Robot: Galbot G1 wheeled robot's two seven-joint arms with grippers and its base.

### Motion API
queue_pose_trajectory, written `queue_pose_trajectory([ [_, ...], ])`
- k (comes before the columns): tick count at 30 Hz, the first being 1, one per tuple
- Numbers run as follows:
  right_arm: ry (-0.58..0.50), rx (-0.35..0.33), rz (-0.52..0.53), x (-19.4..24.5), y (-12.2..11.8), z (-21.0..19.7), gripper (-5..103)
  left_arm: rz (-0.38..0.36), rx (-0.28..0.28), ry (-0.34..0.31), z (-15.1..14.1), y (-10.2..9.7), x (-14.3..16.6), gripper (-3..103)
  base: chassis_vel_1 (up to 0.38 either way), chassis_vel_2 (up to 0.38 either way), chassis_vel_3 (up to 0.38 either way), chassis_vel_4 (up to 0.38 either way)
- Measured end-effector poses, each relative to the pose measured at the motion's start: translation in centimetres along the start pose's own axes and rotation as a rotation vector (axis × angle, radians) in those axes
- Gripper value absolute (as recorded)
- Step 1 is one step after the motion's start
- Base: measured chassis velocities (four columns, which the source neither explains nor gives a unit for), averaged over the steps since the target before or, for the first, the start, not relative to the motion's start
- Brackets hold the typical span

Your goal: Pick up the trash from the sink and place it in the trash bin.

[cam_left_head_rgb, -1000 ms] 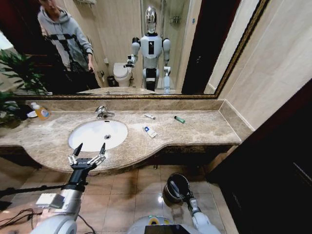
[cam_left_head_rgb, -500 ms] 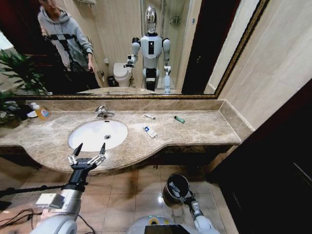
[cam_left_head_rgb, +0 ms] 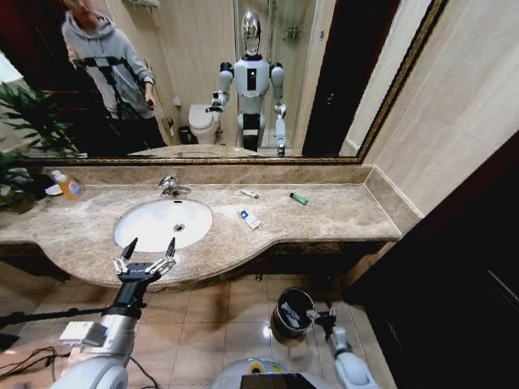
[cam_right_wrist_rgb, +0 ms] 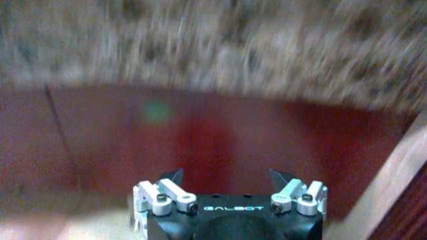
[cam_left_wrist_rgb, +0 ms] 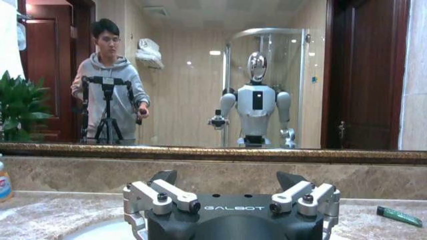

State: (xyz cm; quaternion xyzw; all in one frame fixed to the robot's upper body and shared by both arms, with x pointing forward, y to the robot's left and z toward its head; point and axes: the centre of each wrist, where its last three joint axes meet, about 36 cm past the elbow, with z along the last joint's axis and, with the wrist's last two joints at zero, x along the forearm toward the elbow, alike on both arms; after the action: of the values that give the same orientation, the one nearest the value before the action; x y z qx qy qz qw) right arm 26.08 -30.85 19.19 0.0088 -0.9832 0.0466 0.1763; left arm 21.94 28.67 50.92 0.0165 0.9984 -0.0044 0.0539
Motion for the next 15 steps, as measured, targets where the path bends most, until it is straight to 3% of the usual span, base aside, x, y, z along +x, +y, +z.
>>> queue_pose_trajectory([
  [6,-0.142,-0.053,0.010,2.1,-0.7,-6.9,91,0.000,0.000,0.000,0.0,0.0,0.0,100,0.000,0.000,0.000,0.000],
  [8,-0.155,-0.056,0.010,2.4,-0.7,-7.5,91,0.000,0.000,0.000,0.0,0.0,0.0,100,0.000,0.000,0.000,0.000],
  [15,-0.278,-0.074,-0.035,6.4,0.6,-13.7,91,0.000,0.000,0.000,0.0,0.0,0.0,100,0.000,0.000,0.000,0.000],
])
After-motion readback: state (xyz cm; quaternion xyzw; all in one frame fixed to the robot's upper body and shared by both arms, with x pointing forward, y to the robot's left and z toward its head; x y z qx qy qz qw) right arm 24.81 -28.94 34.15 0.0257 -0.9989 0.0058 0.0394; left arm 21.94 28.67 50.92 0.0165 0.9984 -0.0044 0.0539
